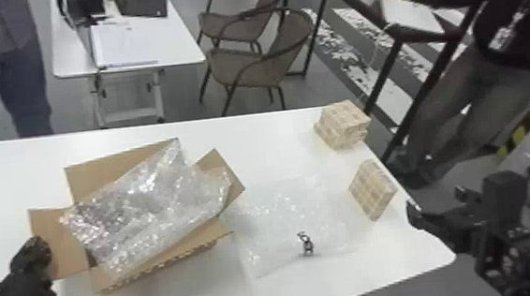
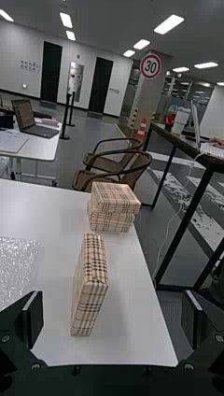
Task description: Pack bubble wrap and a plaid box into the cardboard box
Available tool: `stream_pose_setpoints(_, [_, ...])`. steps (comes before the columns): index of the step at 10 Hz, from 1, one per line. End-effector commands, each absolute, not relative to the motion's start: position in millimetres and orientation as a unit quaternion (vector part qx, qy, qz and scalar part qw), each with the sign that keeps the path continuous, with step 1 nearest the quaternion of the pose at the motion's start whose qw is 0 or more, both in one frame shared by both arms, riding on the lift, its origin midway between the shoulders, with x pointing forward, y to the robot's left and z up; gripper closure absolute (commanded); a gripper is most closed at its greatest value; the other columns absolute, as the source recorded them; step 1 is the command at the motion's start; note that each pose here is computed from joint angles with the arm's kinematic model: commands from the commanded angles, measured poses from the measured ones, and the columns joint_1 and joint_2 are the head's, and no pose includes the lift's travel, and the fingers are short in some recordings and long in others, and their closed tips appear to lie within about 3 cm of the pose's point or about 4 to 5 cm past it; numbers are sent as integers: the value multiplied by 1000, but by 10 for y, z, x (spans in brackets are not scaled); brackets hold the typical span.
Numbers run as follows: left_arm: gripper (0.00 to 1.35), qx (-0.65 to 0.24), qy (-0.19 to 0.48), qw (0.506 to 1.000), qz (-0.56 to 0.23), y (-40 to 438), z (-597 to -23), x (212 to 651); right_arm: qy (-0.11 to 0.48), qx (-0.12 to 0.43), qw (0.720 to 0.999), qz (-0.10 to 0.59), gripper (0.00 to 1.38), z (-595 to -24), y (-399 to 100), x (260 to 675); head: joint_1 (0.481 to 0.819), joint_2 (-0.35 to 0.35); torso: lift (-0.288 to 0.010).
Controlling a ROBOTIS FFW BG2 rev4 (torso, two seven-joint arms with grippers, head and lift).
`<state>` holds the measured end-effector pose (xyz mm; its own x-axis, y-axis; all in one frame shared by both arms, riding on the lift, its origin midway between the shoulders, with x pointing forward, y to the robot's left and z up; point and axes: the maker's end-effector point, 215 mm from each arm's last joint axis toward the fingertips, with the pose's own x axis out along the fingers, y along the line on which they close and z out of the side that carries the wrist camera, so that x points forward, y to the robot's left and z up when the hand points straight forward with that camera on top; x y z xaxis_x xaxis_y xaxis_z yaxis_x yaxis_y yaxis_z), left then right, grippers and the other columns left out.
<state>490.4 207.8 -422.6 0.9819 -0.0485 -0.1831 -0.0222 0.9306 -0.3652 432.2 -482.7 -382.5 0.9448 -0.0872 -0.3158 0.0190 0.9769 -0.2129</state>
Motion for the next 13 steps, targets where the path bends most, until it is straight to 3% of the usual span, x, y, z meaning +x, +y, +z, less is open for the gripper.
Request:
stream_pose_setpoints(1, [1205, -187, 96, 978, -6, 2084, -4250, 4900, 151, -80, 985, -23, 180, -4013, -4825, 4340, 695, -322, -73])
stream_pose_setpoints(5, [1205, -195, 94, 976, -13, 2024, -4243, 4931, 159, -30, 987, -16, 174, -4454, -4741, 4605, 695, -316, -73])
stream_pose_setpoints(13, [1205, -203, 92, 975, -13, 2009, -4268, 4921, 172, -34, 984, -34, 177, -4533, -4921, 4986, 695, -319, -73])
